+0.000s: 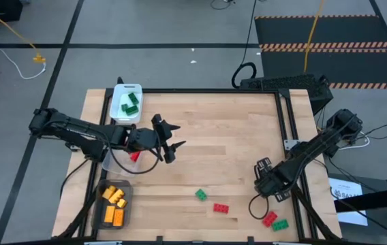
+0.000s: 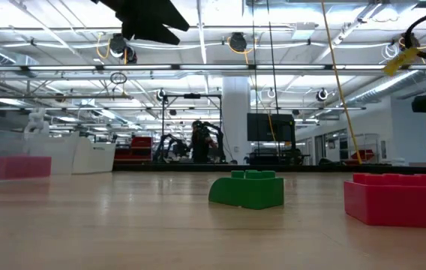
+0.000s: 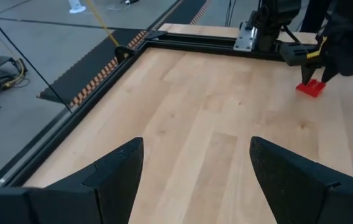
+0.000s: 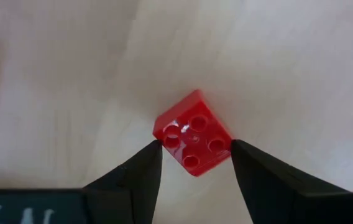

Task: Sort & place blocks by color
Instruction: Put the top red game piece into the transparent bin

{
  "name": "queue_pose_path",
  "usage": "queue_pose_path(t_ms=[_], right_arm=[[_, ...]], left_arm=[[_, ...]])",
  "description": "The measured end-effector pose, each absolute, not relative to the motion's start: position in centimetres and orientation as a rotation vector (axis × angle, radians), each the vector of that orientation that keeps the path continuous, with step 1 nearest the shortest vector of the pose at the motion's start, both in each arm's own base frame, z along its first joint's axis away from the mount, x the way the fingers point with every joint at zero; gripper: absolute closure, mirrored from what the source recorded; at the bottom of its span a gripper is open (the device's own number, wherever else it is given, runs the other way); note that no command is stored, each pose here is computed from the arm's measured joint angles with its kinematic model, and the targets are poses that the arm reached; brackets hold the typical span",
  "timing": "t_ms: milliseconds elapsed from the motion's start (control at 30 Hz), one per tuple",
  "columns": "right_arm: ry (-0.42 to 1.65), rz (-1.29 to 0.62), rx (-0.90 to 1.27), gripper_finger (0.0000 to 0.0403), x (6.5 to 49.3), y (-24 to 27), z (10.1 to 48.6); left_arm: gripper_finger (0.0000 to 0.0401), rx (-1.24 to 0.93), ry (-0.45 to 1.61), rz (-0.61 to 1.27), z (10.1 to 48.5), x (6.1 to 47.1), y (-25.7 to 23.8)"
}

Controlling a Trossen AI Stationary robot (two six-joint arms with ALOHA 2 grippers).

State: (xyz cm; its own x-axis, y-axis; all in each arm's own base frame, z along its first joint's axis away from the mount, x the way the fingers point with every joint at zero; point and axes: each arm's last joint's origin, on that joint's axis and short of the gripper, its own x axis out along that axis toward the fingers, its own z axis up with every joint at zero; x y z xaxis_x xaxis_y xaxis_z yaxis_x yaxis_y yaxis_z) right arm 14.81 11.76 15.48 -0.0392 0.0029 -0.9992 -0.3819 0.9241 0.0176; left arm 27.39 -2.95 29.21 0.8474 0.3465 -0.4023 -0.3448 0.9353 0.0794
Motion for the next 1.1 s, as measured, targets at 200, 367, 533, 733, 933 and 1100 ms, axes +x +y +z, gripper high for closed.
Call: queue_pose_path(t_ms=[200, 367, 533, 733, 933, 1100], right_arm=[[1.426, 0.123, -0.278, 0.0252, 16.0, 12.0, 15.2], [1.349, 0.104, -0.231, 0.0302, 17.2, 12.1, 15.1], [1.258, 0.113, -0.176, 0.0344, 18.4, 12.1, 15.2], [1.170, 0.104, -0.153, 0.0392, 19.7, 11.6, 15.4], [1.093, 0.115, -0.154, 0.0396, 20.9, 11.0, 15.7], [1.094, 0.223, -0.241, 0.0371, 20.9, 11.1, 15.7]], left_arm=[[0.0109, -0.003, 0.423, 0.366, 29.2, 27.4, -3.0], [0.0109, -0.008, 0.418, 0.366, 29.3, 27.4, -3.0], [0.0109, -0.012, 0.414, 0.367, 29.3, 27.4, -3.0], [0.0109, -0.011, 0.414, 0.367, 29.3, 27.4, -3.0], [0.0109, -0.011, 0.415, 0.366, 29.3, 27.4, -3.0], [0.0109, -0.010, 0.415, 0.365, 29.3, 27.4, -3.0]])
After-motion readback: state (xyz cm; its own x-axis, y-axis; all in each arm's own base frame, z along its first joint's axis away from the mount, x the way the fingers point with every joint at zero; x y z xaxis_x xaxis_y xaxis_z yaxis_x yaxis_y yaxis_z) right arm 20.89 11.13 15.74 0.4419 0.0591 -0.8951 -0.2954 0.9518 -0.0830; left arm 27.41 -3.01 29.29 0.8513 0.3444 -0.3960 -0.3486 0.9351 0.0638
